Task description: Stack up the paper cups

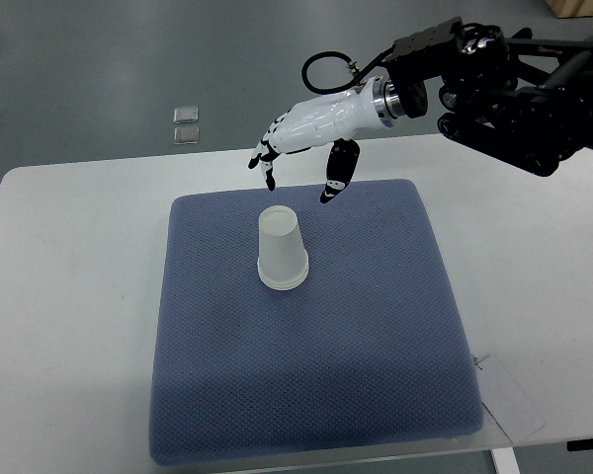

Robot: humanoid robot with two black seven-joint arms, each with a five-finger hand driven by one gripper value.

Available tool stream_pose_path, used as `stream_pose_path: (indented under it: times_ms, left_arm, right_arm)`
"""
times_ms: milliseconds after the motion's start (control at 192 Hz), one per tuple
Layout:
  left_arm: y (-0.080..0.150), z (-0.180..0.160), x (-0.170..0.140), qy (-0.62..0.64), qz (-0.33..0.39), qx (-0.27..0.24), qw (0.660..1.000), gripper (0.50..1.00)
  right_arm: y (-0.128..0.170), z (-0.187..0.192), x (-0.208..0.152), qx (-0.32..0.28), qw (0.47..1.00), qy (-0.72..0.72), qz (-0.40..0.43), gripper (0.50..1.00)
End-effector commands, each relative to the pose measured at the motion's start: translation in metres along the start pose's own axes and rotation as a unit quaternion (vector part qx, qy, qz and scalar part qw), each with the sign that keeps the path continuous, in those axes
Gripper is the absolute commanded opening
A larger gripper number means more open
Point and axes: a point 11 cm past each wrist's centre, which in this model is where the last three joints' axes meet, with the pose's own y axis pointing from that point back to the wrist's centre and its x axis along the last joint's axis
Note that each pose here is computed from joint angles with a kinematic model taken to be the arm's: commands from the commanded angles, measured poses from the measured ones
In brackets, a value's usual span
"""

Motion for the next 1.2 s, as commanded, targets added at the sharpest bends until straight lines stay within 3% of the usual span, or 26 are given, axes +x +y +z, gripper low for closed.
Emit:
stream_pose_path:
  times_ms: [0, 208, 354, 552, 808, 1068, 1193]
  left_arm:
    - [0.000, 0.000, 0.000, 0.000, 0.000, 0.000, 1.000, 1.000]
    - [0.000, 0.000, 0.000, 0.000, 0.000, 0.000, 1.000, 1.000]
    - [0.000, 0.000, 0.000, 0.000, 0.000, 0.000, 1.000, 1.000]
    - [0.000, 0.000, 0.000, 0.000, 0.000, 0.000, 1.000, 1.000]
    - [0.000, -0.001, 0.000, 0.000, 0.000, 0.000, 1.000, 1.000]
    - [0.000, 0.000, 0.000, 0.000, 0.000, 0.000, 1.000, 1.000]
    - [0.000, -0.001, 0.000, 0.000, 0.000, 0.000, 1.000, 1.000]
  right_arm:
    - [0.027, 0.019, 0.015, -0.022, 0.998, -0.039, 0.046, 0.899]
    - [0.101, 0.080, 0.015, -0.095, 0.966, -0.181, 0.160, 0.899]
    - [0.150, 0.120, -0.021, -0.142, 0.904, -0.315, 0.253, 0.899]
    - [0.188, 0.151, -0.081, -0.185, 0.806, -0.449, 0.340, 0.899]
    - [0.208, 0.164, -0.143, -0.193, 0.678, -0.570, 0.422, 0.899]
    - [0.183, 0.165, -0.177, -0.201, 0.562, -0.638, 0.486, 0.901]
    - [0.173, 0.162, -0.185, -0.183, 0.532, -0.661, 0.497, 0.899]
